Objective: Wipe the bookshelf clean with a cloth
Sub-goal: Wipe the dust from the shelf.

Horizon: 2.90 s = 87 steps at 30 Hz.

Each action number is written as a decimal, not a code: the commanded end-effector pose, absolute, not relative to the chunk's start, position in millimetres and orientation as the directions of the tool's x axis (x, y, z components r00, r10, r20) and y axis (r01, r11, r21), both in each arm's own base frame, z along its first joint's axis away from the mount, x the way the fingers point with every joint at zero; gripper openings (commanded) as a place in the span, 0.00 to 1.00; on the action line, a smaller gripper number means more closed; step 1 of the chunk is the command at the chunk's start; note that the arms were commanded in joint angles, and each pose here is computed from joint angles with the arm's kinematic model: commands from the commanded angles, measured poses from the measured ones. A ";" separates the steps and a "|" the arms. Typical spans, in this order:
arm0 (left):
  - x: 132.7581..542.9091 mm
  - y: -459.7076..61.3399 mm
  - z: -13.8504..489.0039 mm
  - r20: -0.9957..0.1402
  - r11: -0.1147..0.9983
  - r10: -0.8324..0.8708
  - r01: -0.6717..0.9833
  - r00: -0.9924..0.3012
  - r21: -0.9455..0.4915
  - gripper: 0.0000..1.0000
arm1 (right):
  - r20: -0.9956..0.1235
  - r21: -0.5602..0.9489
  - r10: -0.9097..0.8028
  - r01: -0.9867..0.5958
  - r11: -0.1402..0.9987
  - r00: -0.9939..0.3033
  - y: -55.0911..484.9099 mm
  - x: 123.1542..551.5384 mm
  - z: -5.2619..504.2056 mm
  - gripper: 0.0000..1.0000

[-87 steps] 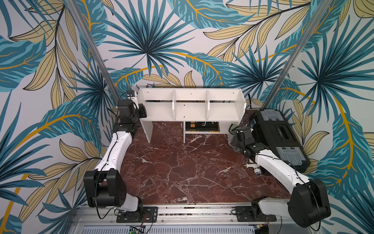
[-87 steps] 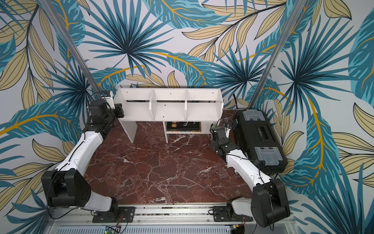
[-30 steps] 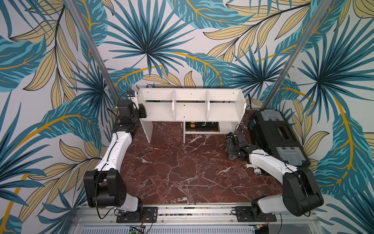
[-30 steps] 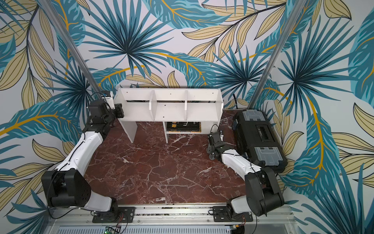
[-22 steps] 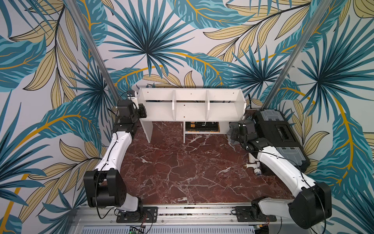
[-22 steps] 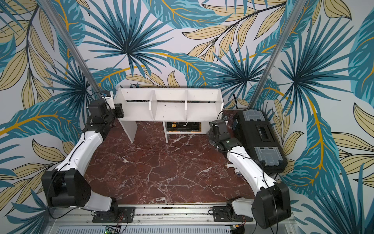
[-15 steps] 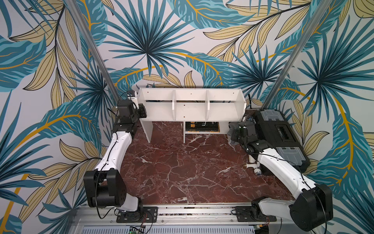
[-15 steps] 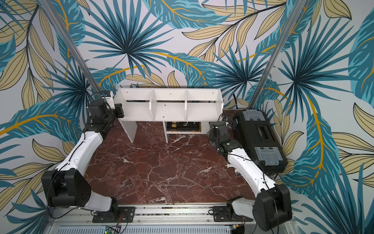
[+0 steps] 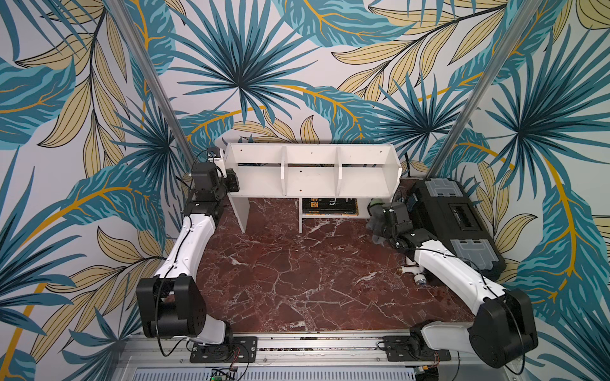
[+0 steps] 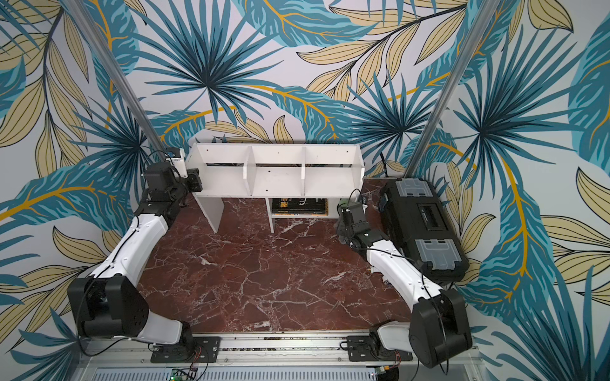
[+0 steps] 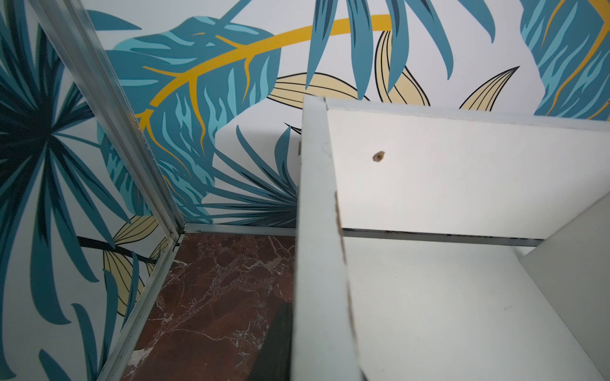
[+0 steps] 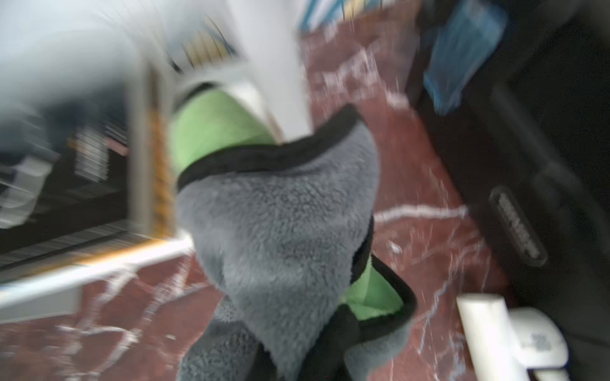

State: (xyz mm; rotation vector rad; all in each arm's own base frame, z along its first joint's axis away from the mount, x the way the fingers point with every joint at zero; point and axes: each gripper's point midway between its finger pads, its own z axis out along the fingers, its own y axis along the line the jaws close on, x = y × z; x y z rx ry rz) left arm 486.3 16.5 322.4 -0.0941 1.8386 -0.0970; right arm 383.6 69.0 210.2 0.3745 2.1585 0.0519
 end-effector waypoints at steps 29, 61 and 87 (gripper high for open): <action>484.0 3.3 278.5 -0.898 0.970 -0.218 0.016 -0.382 -0.242 0.00 | -0.805 0.136 -0.064 -0.289 0.948 -0.590 377.8 395.7 176.7 0.00; 480.8 6.0 283.2 -0.904 0.972 -0.218 0.005 -0.367 -0.236 0.00 | -0.886 0.300 0.092 -0.412 0.860 -0.455 404.2 393.3 271.3 0.00; 471.8 -0.5 300.6 -0.903 0.952 -0.281 0.025 -0.326 -0.306 0.00 | -0.862 0.405 0.122 -0.522 0.750 -0.493 563.6 427.8 219.4 0.00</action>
